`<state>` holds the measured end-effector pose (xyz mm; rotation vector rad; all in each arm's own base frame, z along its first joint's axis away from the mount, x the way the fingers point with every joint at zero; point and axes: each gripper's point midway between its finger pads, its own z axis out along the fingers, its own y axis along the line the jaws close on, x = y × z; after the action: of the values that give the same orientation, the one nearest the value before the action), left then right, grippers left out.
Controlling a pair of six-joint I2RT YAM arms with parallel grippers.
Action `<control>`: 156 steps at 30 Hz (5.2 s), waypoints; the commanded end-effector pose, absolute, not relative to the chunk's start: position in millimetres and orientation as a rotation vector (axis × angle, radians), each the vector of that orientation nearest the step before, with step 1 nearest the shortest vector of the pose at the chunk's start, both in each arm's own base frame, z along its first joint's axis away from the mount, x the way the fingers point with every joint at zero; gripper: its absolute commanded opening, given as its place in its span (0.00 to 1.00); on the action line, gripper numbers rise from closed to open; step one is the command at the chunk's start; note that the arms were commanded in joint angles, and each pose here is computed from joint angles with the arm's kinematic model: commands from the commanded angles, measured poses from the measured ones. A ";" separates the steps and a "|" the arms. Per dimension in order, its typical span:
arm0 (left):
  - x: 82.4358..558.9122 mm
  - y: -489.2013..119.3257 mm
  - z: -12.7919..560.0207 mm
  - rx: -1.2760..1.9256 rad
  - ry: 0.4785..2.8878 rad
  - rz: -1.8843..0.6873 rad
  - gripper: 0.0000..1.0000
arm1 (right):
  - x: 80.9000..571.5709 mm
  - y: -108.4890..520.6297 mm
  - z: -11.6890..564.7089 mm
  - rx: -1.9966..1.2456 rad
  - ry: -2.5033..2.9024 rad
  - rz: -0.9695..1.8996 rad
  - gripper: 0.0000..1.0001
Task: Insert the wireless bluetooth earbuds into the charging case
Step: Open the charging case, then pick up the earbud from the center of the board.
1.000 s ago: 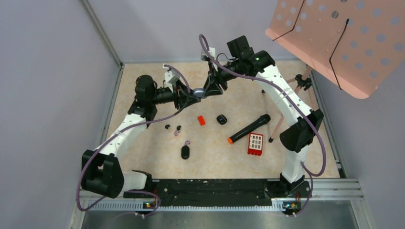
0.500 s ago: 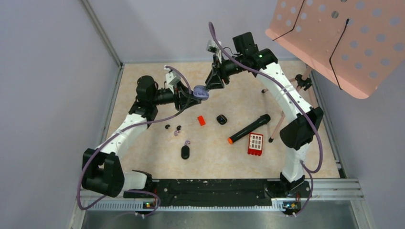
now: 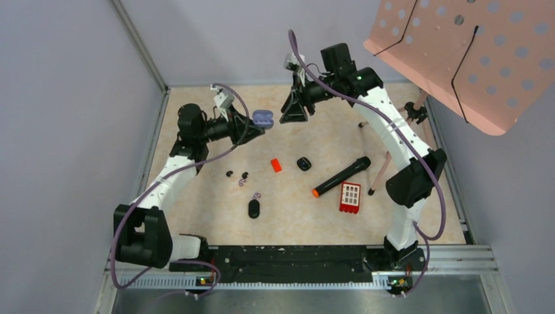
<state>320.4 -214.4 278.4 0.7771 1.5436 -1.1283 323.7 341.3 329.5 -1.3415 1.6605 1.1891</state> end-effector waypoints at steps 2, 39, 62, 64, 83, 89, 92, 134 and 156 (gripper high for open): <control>342.1 -184.8 295.4 0.589 1.553 -1.143 0.00 | 325.8 327.8 334.8 -1.367 1.597 1.049 0.46; 349.5 -28.1 265.0 -0.095 1.745 -0.766 0.00 | 256.4 463.3 68.6 -2.061 1.540 1.048 0.23; 340.8 -35.8 254.1 -0.094 1.779 -0.826 0.00 | 227.7 464.4 34.5 -2.131 1.616 1.112 0.28; 339.1 -36.3 253.6 -0.095 1.779 -0.826 0.00 | 227.7 462.4 31.6 -2.142 1.621 1.093 0.28; 335.6 -38.1 249.3 -0.110 1.774 -0.840 0.00 | 229.7 444.6 48.5 -2.179 1.621 0.936 0.29; 336.0 -38.5 249.6 -0.117 1.772 -0.850 0.00 | 237.9 447.1 60.9 -2.125 1.674 0.888 0.30; 335.7 -38.5 250.2 -0.115 1.770 -0.850 0.00 | 238.7 447.6 65.9 -2.105 1.693 0.884 0.31; 343.2 -53.1 253.7 -0.056 1.745 -0.946 0.00 | 254.8 421.8 146.3 -2.051 1.493 0.329 0.00; 317.8 -185.6 299.1 0.621 1.566 -1.091 0.00 | 293.2 374.4 396.5 -1.220 0.872 0.016 0.00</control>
<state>317.3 -172.0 267.9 0.4726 1.7065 -1.1230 283.4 383.3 341.4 -1.4026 0.9709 0.0756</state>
